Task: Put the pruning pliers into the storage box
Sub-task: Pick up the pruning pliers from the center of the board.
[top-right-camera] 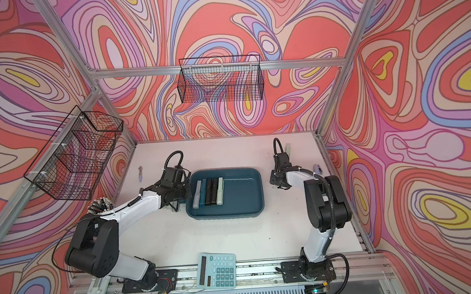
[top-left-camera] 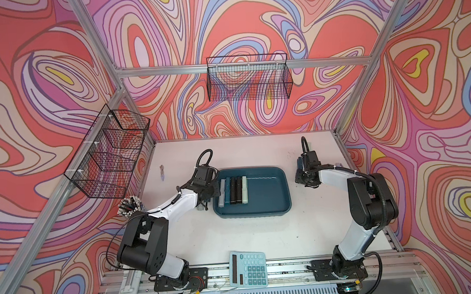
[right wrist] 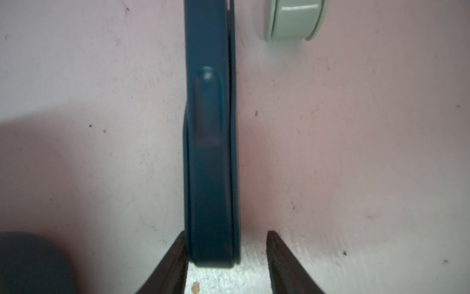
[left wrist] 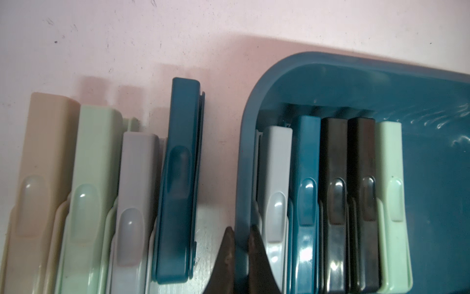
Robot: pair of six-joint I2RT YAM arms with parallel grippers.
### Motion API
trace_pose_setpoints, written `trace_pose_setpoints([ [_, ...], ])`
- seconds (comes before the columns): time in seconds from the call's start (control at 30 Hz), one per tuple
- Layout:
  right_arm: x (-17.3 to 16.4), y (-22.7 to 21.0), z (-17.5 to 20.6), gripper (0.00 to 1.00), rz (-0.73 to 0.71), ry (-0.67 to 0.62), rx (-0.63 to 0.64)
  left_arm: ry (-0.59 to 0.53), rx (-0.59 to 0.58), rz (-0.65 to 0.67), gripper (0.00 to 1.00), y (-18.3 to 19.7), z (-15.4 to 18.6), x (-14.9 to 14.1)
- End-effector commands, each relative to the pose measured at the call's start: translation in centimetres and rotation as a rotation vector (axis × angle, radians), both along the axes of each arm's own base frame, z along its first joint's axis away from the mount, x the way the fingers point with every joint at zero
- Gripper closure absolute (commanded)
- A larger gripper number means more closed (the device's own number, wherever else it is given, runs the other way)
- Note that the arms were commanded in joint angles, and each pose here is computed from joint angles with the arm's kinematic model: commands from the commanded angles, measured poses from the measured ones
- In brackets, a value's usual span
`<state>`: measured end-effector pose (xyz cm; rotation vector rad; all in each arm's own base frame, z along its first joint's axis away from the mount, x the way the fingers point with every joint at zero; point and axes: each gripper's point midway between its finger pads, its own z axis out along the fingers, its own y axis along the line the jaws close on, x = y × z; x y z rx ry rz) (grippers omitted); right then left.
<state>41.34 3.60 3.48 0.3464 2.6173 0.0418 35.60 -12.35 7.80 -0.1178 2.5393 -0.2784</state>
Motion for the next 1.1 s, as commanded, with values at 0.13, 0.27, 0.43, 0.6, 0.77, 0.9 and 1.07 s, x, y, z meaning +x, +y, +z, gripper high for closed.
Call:
trace_pose_setpoints([
  [0.13,3.1,-0.1,0.5,0.53,0.018,-0.023,-0.04,0.017,0.005,-0.002,0.94,0.1,-0.3,-0.6],
  [0.27,3.6,0.0,-0.4,0.56,0.022,-0.01,-0.038,0.015,0.025,0.001,0.94,0.6,-0.2,-1.1],
  [0.43,3.8,0.0,-0.3,0.61,0.018,-0.02,-0.039,0.015,0.023,0.002,0.94,0.6,-0.1,-1.1],
  [0.6,3.7,-0.2,0.8,0.68,0.015,-0.041,-0.049,0.018,0.019,-0.001,0.94,0.5,-0.3,-1.0],
  [0.77,3.0,-0.1,2.3,0.72,0.023,-0.057,-0.038,0.02,0.013,-0.004,0.94,0.3,-0.4,-0.9],
  [0.9,1.6,0.6,4.3,0.74,0.027,-0.099,-0.009,0.015,0.01,-0.001,0.94,0.3,-0.3,-0.8],
  [1.07,-0.6,2.4,7.3,0.75,0.07,-0.116,-0.036,0.001,0.005,0.002,0.94,0.2,0.2,-0.6],
])
